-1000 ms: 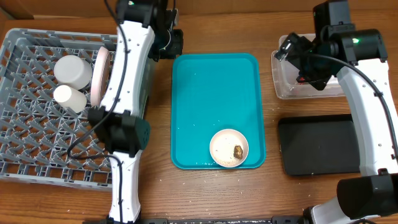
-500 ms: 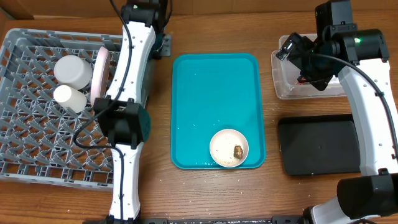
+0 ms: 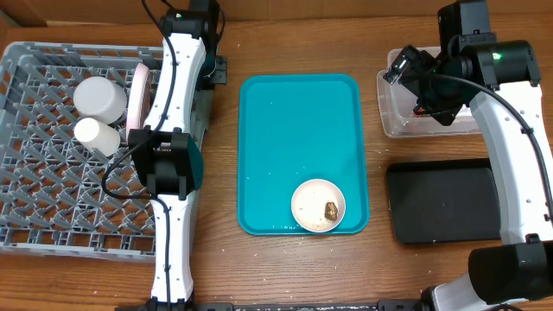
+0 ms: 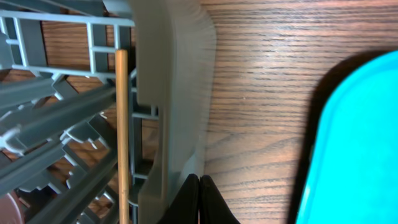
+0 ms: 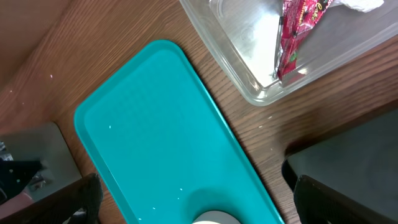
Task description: Sort waste into correct bins and load items into the dishwasher
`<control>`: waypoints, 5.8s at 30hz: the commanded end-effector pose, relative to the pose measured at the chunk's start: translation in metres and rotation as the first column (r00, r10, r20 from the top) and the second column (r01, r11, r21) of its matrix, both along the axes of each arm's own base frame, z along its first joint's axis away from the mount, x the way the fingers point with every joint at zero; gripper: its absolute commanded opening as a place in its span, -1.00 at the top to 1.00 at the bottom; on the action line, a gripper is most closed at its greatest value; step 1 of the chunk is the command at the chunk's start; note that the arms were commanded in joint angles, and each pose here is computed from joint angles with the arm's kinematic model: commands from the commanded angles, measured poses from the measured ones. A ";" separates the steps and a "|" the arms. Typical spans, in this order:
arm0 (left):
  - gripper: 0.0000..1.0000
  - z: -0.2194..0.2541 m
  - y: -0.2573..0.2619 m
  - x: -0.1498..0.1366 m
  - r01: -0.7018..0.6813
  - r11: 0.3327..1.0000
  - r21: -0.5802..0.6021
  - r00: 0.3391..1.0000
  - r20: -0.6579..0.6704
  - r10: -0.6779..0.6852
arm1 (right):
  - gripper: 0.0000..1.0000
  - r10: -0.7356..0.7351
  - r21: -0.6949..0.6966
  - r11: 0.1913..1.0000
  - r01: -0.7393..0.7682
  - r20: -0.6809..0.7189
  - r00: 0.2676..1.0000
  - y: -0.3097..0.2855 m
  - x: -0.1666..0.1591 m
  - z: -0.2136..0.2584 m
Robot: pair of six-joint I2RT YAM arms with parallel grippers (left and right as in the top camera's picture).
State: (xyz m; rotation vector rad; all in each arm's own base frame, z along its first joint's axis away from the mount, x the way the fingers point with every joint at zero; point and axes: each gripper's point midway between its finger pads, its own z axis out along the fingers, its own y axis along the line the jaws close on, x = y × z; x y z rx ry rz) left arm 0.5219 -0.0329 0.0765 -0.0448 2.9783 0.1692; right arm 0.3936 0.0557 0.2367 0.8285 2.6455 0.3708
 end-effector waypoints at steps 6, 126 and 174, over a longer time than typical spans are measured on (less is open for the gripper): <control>0.92 0.024 0.011 0.013 -0.034 0.999 -0.005 0.996 0.081 0.035 | -1.00 -0.011 -0.003 1.000 0.011 0.014 1.000 -0.001 0.000 0.004; -1.00 0.302 0.197 -0.223 -0.668 0.624 -0.406 0.520 0.345 0.781 | 0.93 0.100 -0.136 0.978 -0.156 -0.347 0.932 0.021 -0.096 -0.055; -1.00 0.302 0.197 -0.223 -0.668 0.624 -0.406 0.520 0.345 0.781 | 0.93 0.057 0.826 0.548 -0.133 0.122 0.991 -0.072 -0.102 -0.091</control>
